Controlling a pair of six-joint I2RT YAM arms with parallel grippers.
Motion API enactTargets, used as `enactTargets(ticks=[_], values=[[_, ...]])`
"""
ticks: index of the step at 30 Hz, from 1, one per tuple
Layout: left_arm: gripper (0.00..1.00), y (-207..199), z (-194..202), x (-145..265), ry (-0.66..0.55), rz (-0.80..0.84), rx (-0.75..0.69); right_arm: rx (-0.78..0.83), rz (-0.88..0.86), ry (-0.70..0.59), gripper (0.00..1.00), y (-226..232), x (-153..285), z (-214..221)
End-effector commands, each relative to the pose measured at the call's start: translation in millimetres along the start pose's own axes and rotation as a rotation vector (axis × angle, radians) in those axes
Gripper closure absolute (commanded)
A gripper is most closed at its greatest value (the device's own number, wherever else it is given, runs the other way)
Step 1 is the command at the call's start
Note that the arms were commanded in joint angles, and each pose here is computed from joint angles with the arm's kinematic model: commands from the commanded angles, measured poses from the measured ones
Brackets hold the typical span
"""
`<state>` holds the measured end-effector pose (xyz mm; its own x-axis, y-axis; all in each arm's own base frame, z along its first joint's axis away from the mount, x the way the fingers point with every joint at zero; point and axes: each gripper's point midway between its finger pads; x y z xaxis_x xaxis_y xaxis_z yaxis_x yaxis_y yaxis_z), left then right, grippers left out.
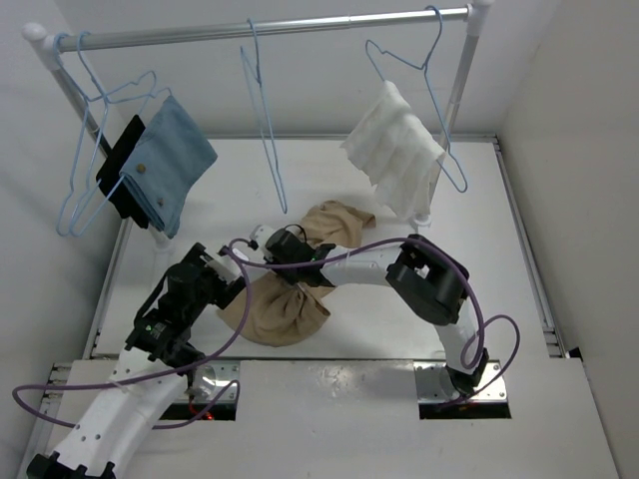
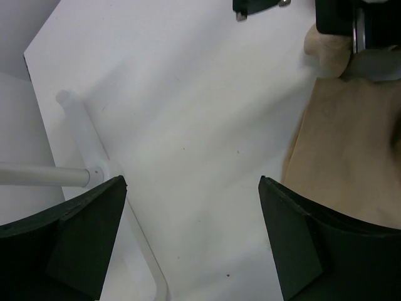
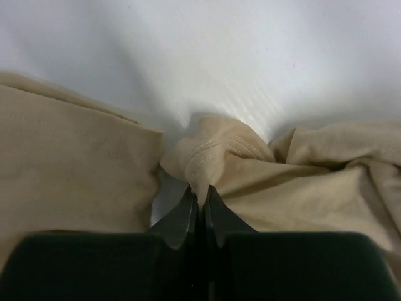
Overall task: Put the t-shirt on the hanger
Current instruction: Move the tshirt to the center of the board
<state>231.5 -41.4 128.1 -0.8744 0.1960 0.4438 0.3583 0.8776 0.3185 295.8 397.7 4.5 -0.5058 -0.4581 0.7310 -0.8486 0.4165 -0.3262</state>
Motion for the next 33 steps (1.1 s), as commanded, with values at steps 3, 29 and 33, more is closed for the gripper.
enactTargets(ticks=[3,29,33], values=[[0.08,9,-16,1,-0.05,-0.034,0.017,-0.04,-0.014,-0.131,1.0,-4,25,-41],[0.08,-3,-18,-4,-0.057,0.043,-0.055,-0.497,0.344,-0.323,1.0,-49,202,54],[0.08,-32,-34,-7,-0.121,0.236,-0.173,-0.681,0.633,-0.167,1.0,-79,211,118]])
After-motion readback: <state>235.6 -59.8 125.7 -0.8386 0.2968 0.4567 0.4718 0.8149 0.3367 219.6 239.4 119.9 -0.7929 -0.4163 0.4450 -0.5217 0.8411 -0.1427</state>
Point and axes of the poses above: each gripper's point midway between its finger pads, its own x axis back along the fingers, its own y axis along the line the jaws close on, z = x × y, and after that the axes turned 12 degrees about x, right-handed
